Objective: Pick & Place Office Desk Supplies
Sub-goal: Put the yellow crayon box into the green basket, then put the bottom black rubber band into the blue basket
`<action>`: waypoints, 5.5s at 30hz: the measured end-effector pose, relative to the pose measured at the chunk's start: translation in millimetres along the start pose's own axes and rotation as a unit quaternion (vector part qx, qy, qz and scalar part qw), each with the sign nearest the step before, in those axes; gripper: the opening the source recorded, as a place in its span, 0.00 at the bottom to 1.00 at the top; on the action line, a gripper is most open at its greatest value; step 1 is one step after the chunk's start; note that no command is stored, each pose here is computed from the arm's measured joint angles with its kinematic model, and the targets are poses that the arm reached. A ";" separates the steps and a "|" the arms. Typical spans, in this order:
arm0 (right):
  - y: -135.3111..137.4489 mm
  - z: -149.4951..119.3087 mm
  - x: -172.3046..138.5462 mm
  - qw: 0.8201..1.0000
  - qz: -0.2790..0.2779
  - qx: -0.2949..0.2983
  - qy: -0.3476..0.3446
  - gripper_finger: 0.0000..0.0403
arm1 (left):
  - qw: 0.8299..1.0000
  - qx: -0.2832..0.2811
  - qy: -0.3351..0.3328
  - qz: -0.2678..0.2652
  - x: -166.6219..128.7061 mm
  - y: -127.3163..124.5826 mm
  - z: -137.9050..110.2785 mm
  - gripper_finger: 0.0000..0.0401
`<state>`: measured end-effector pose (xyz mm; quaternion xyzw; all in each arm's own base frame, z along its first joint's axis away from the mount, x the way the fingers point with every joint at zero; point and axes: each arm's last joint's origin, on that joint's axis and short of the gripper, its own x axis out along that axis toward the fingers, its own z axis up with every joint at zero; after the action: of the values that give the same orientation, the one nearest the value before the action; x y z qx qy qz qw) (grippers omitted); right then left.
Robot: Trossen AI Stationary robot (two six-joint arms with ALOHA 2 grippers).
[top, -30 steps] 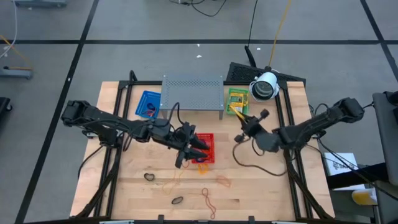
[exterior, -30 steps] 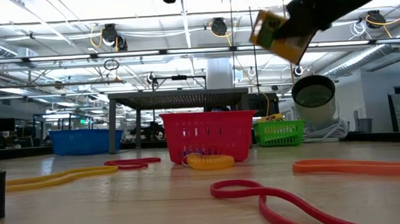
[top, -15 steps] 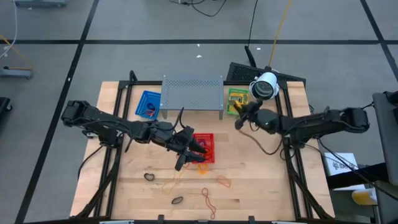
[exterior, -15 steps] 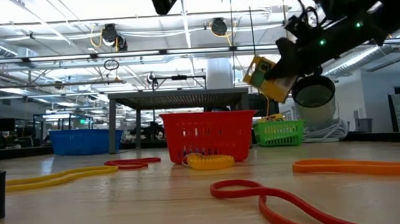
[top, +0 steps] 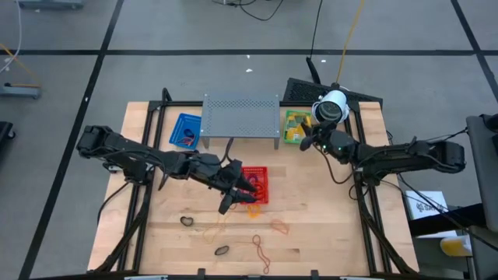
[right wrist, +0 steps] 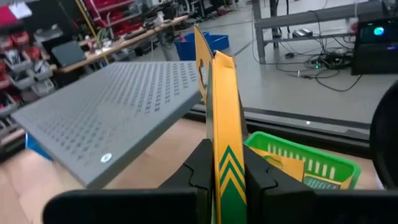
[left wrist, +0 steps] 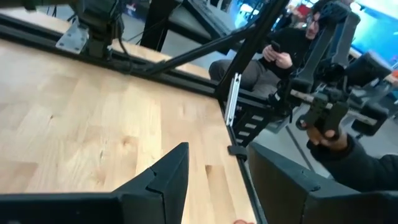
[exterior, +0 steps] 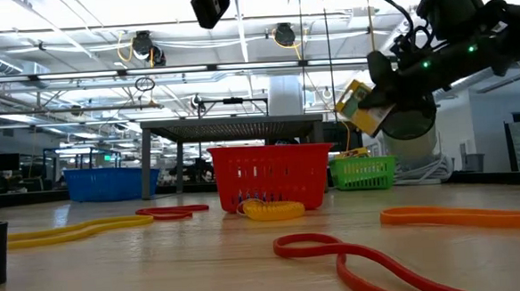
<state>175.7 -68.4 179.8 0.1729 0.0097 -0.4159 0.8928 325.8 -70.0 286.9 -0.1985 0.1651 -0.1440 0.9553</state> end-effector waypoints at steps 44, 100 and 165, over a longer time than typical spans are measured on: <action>45.4 28.1 -27.7 0.916 0.390 0.041 -0.083 0.58 | 0.998 -0.012 -0.058 -0.031 -0.4 -7.9 10.5 0.44; 236.3 -117.8 -152.9 0.809 0.555 -0.144 0.127 0.53 | 0.964 -0.033 0.226 0.137 4.0 -135.1 -182.2 0.29; 234.4 -121.0 -149.8 0.815 0.542 -0.137 0.152 0.53 | 0.943 -0.081 0.269 0.177 39.2 -108.7 -228.0 0.26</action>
<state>268.0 219.9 160.7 0.0874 0.1066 0.1727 0.9753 253.6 -254.6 125.6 -0.1971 0.4594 -0.0068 0.8660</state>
